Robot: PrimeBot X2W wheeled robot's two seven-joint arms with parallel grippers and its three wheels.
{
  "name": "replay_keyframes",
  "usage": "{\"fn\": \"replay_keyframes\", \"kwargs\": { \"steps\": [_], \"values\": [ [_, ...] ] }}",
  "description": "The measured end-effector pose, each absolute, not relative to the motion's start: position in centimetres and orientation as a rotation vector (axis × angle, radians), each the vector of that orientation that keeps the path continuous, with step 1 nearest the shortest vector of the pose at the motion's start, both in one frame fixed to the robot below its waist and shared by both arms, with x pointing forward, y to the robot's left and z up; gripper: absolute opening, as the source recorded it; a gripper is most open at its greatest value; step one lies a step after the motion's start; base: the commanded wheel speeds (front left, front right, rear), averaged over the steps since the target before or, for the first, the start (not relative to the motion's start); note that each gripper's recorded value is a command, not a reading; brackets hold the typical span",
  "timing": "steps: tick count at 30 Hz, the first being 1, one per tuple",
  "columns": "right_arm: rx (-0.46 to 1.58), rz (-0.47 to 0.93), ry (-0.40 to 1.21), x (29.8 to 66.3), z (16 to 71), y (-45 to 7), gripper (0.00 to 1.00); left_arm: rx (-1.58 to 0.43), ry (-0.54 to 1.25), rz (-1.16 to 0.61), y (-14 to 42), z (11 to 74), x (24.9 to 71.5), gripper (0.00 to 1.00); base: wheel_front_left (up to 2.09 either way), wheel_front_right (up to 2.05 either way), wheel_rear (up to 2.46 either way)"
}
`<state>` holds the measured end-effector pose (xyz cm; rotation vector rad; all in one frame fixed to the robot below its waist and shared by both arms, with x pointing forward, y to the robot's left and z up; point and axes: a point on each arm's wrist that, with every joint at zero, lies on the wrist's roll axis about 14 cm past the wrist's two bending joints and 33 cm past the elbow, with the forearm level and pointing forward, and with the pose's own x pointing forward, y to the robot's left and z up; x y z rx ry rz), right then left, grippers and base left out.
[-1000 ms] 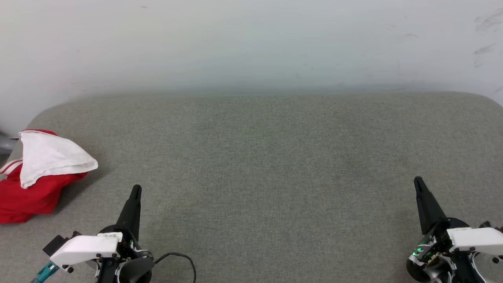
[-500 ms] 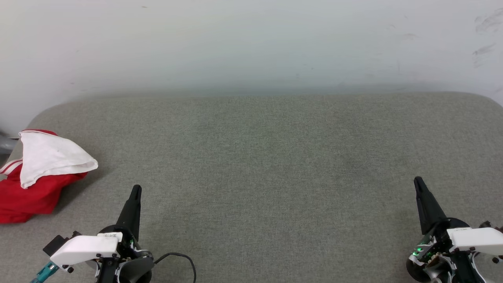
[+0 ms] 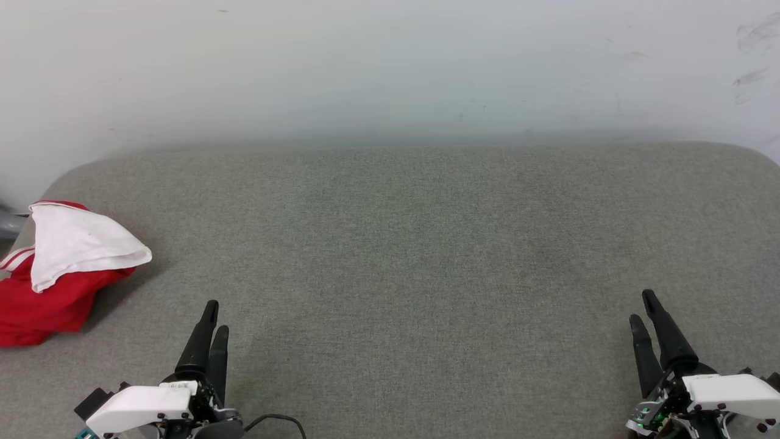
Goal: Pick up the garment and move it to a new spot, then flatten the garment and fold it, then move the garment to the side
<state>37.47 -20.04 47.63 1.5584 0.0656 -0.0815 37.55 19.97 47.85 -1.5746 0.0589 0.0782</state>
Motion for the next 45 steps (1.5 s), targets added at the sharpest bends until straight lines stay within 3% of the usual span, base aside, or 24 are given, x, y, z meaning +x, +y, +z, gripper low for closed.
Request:
{"fn": "replay_keyframes", "kwargs": {
  "steps": [20,31,45],
  "values": [
    [1.333,-0.118,0.038,37.6,47.7,-20.6,1.00,-1.433,-0.014,0.161,22.2,47.9,37.1,1.00,0.00,0.00,0.00],
    [0.992,-0.051,-0.014,38.4,50.3,-20.2,1.00,-1.208,-0.127,0.157,24.3,50.9,37.3,1.00,0.00,0.00,0.00],
    [0.597,0.054,-0.107,38.9,54.2,-18.3,1.00,-0.896,-0.147,0.046,21.5,53.5,37.2,1.00,0.00,0.00,0.00]
  ]
}}
